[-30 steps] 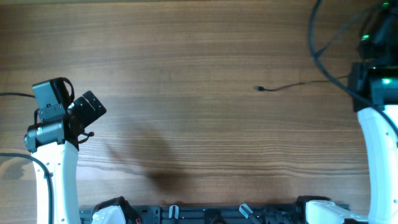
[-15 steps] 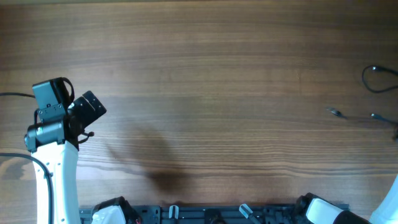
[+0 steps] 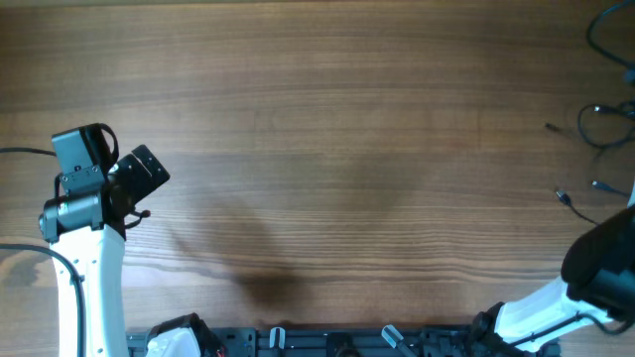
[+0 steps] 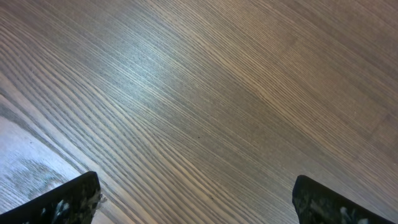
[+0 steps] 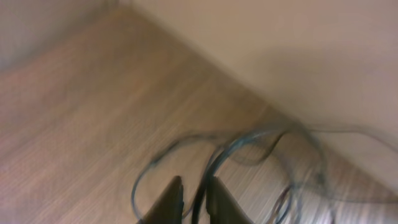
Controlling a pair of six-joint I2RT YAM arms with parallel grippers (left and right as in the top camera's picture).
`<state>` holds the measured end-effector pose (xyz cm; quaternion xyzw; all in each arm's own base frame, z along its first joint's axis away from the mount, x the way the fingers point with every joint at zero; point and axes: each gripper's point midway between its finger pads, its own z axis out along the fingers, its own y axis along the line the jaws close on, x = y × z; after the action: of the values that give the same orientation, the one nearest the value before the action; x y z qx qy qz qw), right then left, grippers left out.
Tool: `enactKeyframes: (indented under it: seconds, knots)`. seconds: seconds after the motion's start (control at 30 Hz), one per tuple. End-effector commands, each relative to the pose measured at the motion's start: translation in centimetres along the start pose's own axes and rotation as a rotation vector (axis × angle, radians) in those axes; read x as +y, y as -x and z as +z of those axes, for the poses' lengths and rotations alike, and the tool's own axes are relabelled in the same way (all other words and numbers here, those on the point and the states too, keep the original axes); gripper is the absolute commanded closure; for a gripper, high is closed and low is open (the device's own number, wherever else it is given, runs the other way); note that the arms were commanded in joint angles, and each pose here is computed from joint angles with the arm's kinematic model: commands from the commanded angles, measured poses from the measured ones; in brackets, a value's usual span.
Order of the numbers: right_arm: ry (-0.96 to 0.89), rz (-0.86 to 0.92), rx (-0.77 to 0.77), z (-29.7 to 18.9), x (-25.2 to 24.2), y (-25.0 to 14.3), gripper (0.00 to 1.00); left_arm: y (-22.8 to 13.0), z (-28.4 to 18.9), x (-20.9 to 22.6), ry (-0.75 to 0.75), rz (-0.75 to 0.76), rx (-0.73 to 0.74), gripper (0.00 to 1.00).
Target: Untangle cables
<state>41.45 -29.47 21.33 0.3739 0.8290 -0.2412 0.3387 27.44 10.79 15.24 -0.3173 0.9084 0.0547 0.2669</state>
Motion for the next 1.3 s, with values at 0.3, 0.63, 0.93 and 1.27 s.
enactKeyframes:
  seconds: [0.3,0.63,0.93,1.27]
  knots:
    - [0.620,-0.087,0.320,-1.3,10.8,-7.6,0.00,0.1,0.1,0.0,-0.003,0.013,0.002,0.01]
    - [0.757,-0.460,0.456,-9.6,19.6,-15.9,0.00,0.1,0.1,0.0,-0.003,0.013,0.002,0.00]
    - [0.680,-0.731,0.345,-15.0,24.9,-20.1,0.00,0.1,0.1,0.0,-0.003,0.013,0.002,0.00]
    - [0.729,-0.722,0.314,-15.7,26.2,-19.9,0.00,0.1,0.1,0.0,-0.003,0.013,0.002,0.00]
